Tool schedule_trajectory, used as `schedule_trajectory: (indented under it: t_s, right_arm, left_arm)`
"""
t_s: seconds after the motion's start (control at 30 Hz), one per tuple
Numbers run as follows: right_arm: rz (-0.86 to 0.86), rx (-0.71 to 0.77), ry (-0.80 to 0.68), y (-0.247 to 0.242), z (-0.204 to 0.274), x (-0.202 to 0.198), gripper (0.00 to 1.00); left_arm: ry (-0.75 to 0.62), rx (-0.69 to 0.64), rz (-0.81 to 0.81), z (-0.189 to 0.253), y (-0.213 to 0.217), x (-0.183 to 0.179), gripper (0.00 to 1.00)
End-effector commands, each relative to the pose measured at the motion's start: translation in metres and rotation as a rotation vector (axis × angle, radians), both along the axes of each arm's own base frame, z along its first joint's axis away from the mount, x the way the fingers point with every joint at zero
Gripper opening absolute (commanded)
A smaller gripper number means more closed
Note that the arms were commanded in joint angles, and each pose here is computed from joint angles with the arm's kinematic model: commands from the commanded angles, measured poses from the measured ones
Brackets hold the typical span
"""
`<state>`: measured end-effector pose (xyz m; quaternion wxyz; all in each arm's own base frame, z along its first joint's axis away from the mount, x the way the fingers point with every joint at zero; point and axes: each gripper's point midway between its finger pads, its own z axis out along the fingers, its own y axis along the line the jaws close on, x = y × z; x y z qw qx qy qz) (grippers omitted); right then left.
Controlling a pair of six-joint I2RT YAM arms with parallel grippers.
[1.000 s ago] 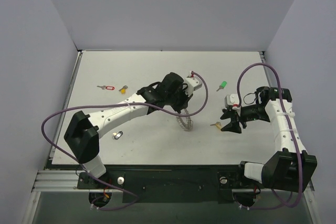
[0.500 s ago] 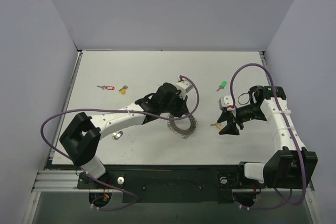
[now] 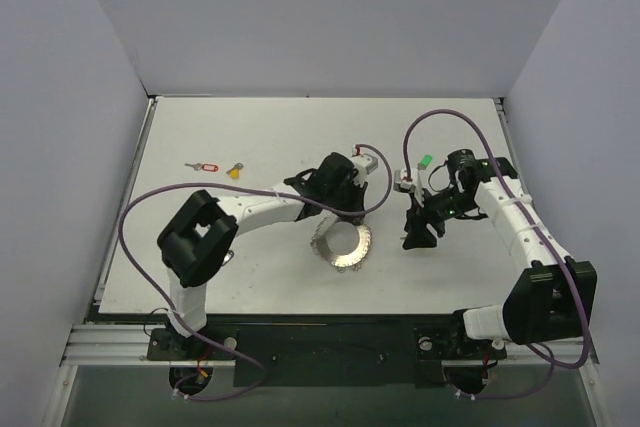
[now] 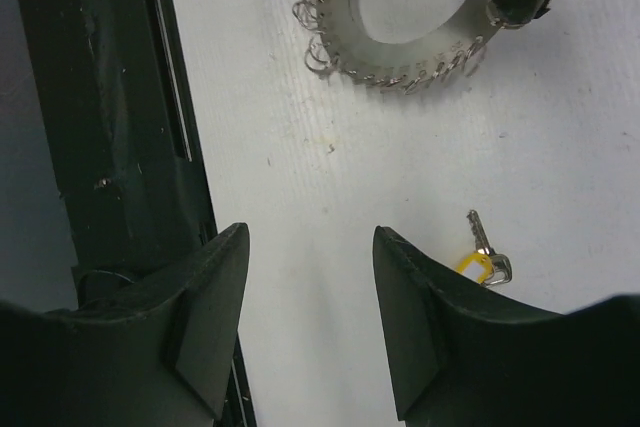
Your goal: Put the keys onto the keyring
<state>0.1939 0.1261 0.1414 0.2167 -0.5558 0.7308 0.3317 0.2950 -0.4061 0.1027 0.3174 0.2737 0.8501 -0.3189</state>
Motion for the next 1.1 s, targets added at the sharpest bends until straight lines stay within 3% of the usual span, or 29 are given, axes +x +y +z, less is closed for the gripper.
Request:
schedule_trajectory:
  t_s: [0.0,0.13,0.2,0.27,0.3,0.43,0.63,0.73,0.87,0.97,1.07]
  right_arm:
    - [-0.106,0.025,0.056,-0.001,0.004,0.007,0.48]
    - [-0.160,0.043,0.072,-0.007,0.002,0.010,0.48]
    - [-0.173,0.038,0.070,-0.009,-0.001,0.013,0.48]
    - [-0.186,0.026,0.066,-0.011,-0.003,0.014,0.48]
    - [-0.198,0.020,0.072,-0.012,-0.004,0.014,0.48]
    - [-0.230,0.003,0.053,-0.012,-0.005,0.021,0.48]
    - [-0.317,-0.064,0.013,-0.004,-0.004,0.042,0.47]
    - [-0.345,-0.110,0.020,0.006,-0.001,0.052,0.48]
    - [-0.354,-0.121,0.084,0.038,0.002,0.059,0.45]
    - [-0.380,-0.202,0.037,0.049,-0.011,0.071,0.44]
    - [-0.470,-0.215,0.104,0.065,-0.019,0.083,0.42]
  left_arm:
    - [0.081,0.116,-0.024,-0.029,0.002,0.008,0.00]
    - [0.111,0.143,-0.018,-0.035,-0.002,0.018,0.01]
    - [0.113,0.151,-0.004,-0.036,0.000,0.019,0.09]
    - [0.094,0.133,0.019,-0.026,0.002,0.022,0.18]
    - [0.068,0.115,0.041,-0.017,0.004,0.024,0.31]
    - [-0.054,0.018,0.090,0.033,0.010,0.032,0.50]
    - [-0.196,-0.089,0.220,0.097,0.067,0.044,0.57]
    - [-0.195,-0.208,0.281,0.122,0.110,0.034,0.77]
    - [-0.169,-0.281,0.311,0.136,0.166,0.027,0.78]
    - [-0.192,-0.208,0.359,0.126,0.203,0.024,0.78]
    - [-0.252,-0.124,0.341,0.117,0.222,0.013,0.77]
